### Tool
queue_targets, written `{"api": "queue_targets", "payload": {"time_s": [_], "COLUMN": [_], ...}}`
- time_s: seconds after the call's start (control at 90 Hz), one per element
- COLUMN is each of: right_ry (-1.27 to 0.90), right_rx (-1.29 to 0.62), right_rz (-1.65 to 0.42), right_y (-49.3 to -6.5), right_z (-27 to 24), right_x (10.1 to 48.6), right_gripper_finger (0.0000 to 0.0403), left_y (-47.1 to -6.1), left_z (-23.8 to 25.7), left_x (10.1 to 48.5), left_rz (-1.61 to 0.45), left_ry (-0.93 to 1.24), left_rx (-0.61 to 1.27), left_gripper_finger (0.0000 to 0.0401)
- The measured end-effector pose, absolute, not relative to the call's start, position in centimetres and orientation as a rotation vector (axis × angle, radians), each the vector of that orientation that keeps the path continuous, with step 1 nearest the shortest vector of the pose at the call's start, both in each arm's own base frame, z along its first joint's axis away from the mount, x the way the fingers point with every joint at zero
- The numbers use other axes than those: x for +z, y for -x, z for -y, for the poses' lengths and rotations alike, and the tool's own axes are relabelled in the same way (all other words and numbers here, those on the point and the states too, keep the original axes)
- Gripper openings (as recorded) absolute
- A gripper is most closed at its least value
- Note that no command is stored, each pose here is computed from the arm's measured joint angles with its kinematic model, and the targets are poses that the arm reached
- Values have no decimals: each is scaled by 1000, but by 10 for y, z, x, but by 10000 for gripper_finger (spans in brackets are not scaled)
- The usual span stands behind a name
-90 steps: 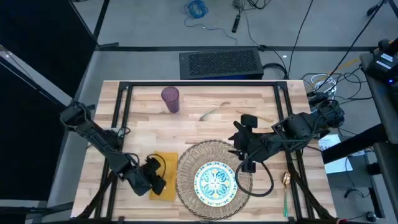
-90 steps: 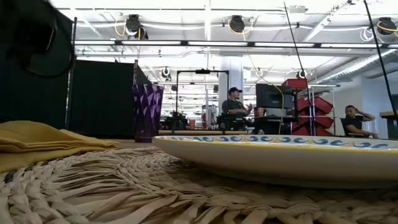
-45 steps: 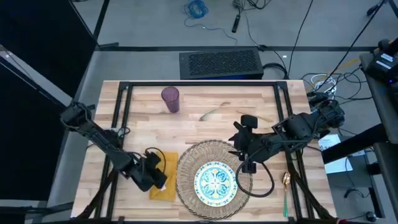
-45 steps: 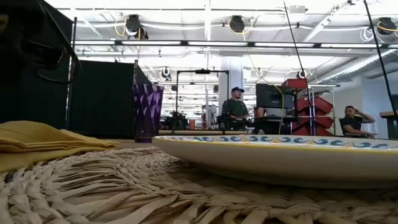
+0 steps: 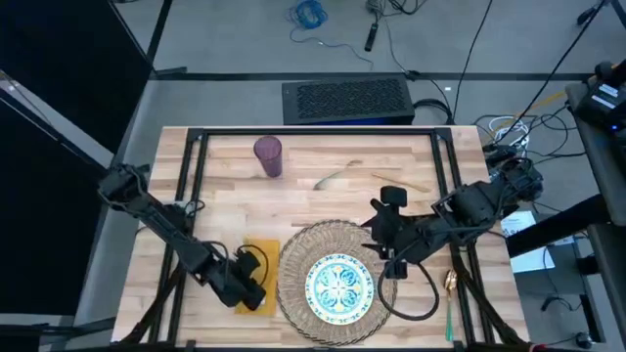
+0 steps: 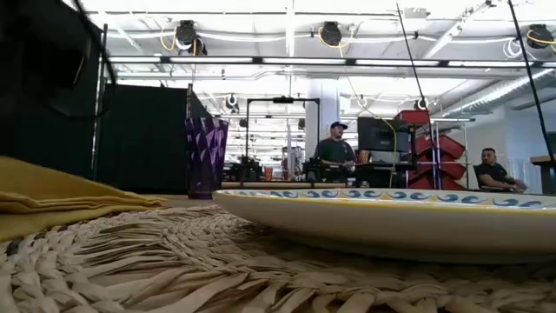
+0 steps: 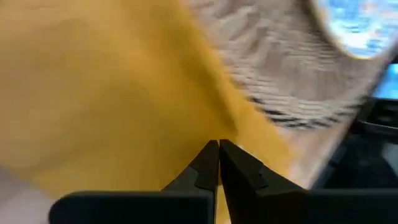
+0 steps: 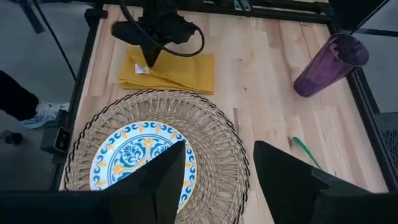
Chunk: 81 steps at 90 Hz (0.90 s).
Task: Set table place
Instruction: Fold the yellow table napkin
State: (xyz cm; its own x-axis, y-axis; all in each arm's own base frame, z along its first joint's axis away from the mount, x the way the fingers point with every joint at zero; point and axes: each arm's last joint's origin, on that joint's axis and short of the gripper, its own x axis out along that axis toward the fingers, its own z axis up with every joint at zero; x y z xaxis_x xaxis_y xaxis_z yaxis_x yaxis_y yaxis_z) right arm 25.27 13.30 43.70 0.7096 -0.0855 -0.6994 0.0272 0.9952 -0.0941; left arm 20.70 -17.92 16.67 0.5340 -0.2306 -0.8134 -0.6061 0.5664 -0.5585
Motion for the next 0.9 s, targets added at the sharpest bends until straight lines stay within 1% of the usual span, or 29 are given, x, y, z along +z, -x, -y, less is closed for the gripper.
{"api": "queue_targets", "payload": {"time_s": [0.178, 0.322, 0.456, 0.667, 0.744, 0.844, 0.9], "right_ry": [78, 71, 60, 57, 58, 58, 58], "right_rx": [-62, -61, -63, -60, -60, -59, -59], "right_rz": [-779, -775, -776, -777, -778, -778, -779], "right_y": [-253, -253, -252, -251, -251, -251, -251], "right_z": [-133, -134, -135, -136, -136, -136, -136], "right_x": [437, 437, 437, 437, 437, 437, 437], "right_gripper_finger": [178, 178, 178, 178, 178, 178, 178], "left_y": [-217, -224, -238, -244, -245, -253, -253], "left_z": [184, 189, 196, 201, 200, 196, 191], "left_x": [174, 164, 156, 145, 154, 180, 192], "left_rz": [-1001, -1024, -1002, -1001, -953, -851, -842], "left_ry": [983, 961, 999, 1003, 954, 932, 917], "left_rx": [254, 273, 204, 169, 176, 133, 143], "left_gripper_finger": [0, 0, 0, 0, 0, 0, 0]}}
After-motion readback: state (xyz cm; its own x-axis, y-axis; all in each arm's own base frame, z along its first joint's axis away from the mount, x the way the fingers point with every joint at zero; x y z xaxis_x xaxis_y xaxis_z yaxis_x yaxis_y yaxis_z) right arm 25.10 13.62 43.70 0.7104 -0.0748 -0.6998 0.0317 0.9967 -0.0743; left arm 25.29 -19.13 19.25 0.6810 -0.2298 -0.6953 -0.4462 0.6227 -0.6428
